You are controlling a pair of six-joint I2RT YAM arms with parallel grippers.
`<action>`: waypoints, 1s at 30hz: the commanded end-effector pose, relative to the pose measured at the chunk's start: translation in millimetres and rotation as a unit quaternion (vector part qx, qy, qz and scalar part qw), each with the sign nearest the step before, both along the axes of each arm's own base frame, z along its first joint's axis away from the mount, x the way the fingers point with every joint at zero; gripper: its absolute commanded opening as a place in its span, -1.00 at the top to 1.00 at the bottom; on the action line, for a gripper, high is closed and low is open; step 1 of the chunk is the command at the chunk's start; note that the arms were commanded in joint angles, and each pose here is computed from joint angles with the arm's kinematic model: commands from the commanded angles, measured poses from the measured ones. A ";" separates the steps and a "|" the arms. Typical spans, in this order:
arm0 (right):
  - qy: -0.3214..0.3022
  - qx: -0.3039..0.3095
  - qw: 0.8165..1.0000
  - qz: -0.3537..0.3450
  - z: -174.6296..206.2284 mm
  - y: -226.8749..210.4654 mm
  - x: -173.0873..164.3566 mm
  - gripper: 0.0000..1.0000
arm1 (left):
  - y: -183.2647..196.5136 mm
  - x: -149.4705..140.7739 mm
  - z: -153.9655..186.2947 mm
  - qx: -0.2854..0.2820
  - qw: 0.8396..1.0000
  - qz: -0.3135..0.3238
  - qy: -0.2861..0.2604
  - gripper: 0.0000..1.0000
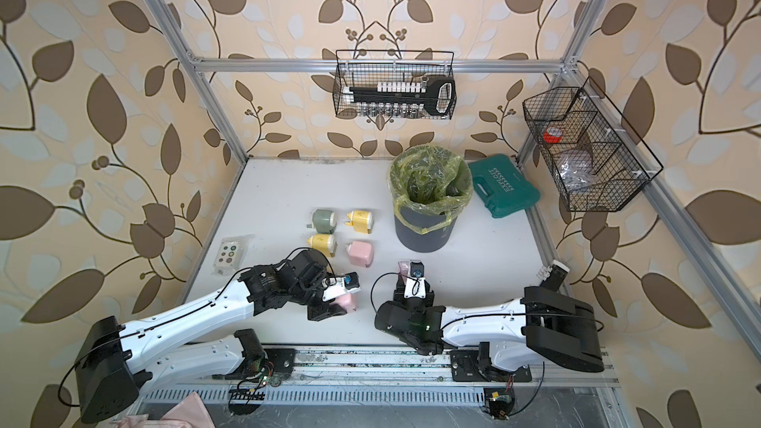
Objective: Take out the pencil sharpener tray and clean the shavings
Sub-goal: Place the container at the center of the board.
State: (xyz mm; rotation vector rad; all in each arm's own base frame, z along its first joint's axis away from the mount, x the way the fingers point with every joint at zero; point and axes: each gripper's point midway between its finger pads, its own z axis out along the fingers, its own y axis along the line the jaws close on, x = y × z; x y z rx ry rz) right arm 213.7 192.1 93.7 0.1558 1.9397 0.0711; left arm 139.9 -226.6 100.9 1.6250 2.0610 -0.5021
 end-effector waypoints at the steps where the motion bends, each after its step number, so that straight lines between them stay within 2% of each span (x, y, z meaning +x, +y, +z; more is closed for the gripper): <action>1: -0.029 0.037 0.998 -0.039 7.1 -3.2 3.5 0.75 | -9.2 7.6 2.0 -0.007 1.000 -0.006 -0.017 1.00; 5: -0.005 0.039 0.998 -0.040 -3.9 0.3 6.6 0.41 | -11.8 10.2 -4.4 0.003 1.000 -0.013 -0.014 1.00; 10: 0.026 0.050 0.998 -0.035 -11.8 2.2 11.9 -0.40 | -10.3 14.8 -14.2 0.026 0.999 -0.012 -0.014 1.00; 13: 0.043 0.047 0.998 -0.030 -10.7 2.5 13.8 -0.65 | -9.6 15.8 -17.6 0.031 0.999 -0.011 -0.014 1.00; 16: 0.052 0.048 0.997 -0.031 -2.9 0.8 12.5 -0.72 | -10.0 17.0 -18.0 0.030 0.999 -0.009 -0.016 1.00; 22: 0.059 0.055 0.996 -0.044 21.8 -17.0 5.6 -0.76 | -9.8 26.1 -20.9 0.045 0.999 -0.002 -0.030 1.00; 30: 0.053 0.125 0.990 -0.033 33.9 -48.6 -9.3 -0.73 | -18.5 45.8 -28.6 0.067 0.997 0.011 -0.041 1.00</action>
